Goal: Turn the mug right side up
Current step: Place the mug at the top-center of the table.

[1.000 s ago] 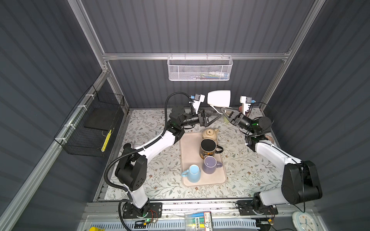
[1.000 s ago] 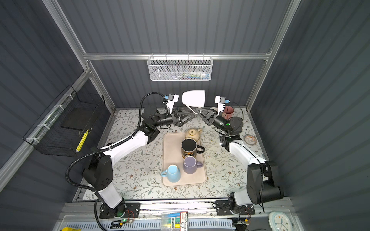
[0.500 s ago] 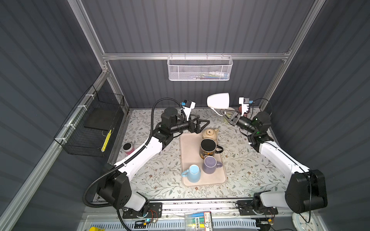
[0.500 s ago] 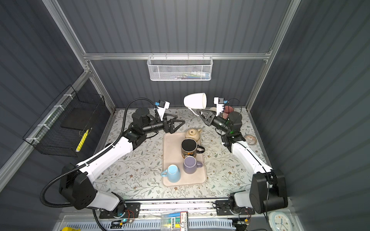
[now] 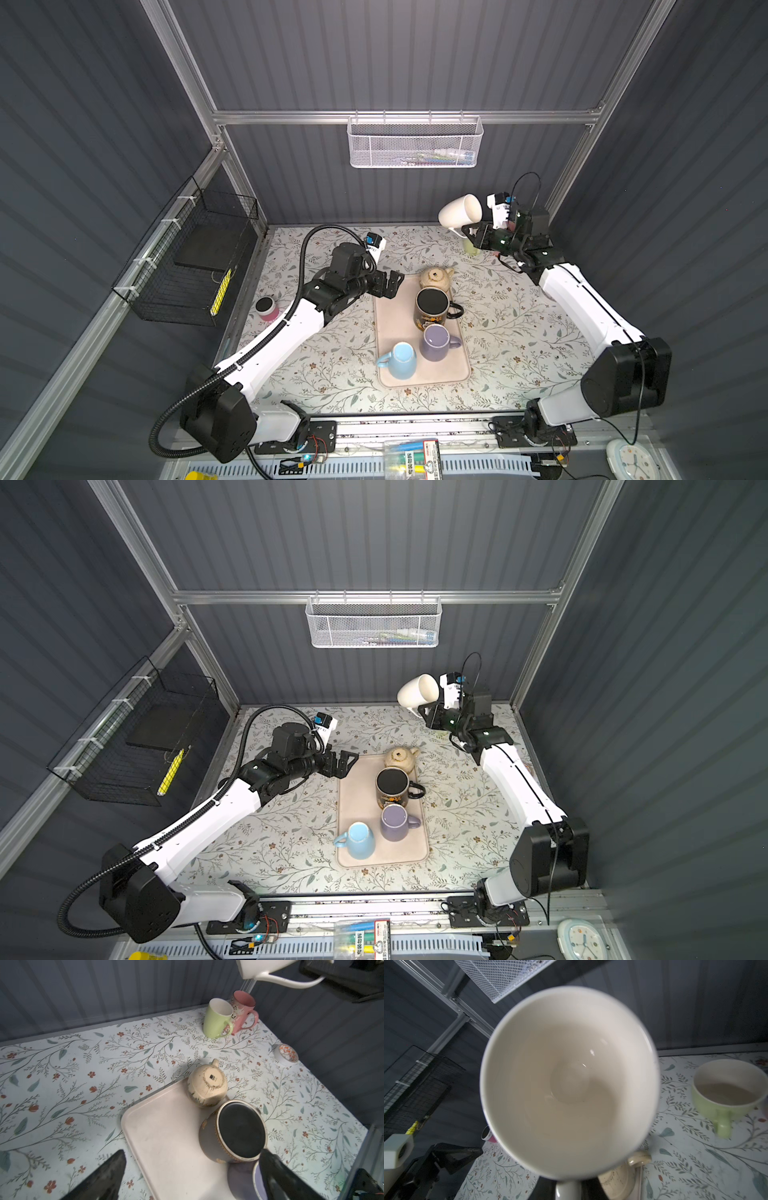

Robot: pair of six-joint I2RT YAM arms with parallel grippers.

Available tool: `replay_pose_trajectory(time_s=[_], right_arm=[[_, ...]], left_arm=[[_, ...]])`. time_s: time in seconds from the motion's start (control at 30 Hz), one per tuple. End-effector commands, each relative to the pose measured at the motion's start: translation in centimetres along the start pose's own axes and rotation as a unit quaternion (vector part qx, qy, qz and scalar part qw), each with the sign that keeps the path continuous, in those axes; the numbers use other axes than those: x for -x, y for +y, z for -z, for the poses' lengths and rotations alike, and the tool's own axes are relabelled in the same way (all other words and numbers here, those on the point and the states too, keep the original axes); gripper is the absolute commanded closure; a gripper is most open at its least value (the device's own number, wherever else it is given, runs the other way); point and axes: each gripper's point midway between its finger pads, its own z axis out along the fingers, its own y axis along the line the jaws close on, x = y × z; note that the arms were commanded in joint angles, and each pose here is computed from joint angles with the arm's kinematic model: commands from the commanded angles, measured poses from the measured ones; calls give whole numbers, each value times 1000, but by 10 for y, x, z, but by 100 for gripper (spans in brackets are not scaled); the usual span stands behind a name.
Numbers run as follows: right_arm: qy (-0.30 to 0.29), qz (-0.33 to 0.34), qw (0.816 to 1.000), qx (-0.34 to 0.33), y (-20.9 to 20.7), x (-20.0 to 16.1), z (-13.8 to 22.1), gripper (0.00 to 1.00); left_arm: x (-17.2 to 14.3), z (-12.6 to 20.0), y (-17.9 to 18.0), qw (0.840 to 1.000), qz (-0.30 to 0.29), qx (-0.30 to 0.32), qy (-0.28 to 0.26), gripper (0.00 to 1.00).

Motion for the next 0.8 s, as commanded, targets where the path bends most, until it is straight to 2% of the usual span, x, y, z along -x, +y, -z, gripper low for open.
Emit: replay_pose_trajectory(time_s=[0.0,0.07,0.17,0.3,0.47,0.6,0.77], right_arm=[[18,41,998,-54,-12,4,1,100],[30,45,995,-87,-24,3,-4,100],[53,52,990,-121,-36,-1,-14,100],[80,66,983,-154,-47,-2,-31,100],[101,89,972,-193,-58,3,-51,100],[115,105,964,-217,-71,5,-69,100],[144,116,953,-240,-85,5,-92,100]], left_arm=[[-23,11,19,998,-13,53,32,0],[-26,20,29,996,-15,84,20,0],[-17,40,45,990,-10,135,-26,0],[-10,62,61,980,30,185,-71,0],[-23,51,58,984,1,178,-13,0],[-42,39,64,981,-9,189,43,0],[-55,30,72,975,-8,208,75,0]])
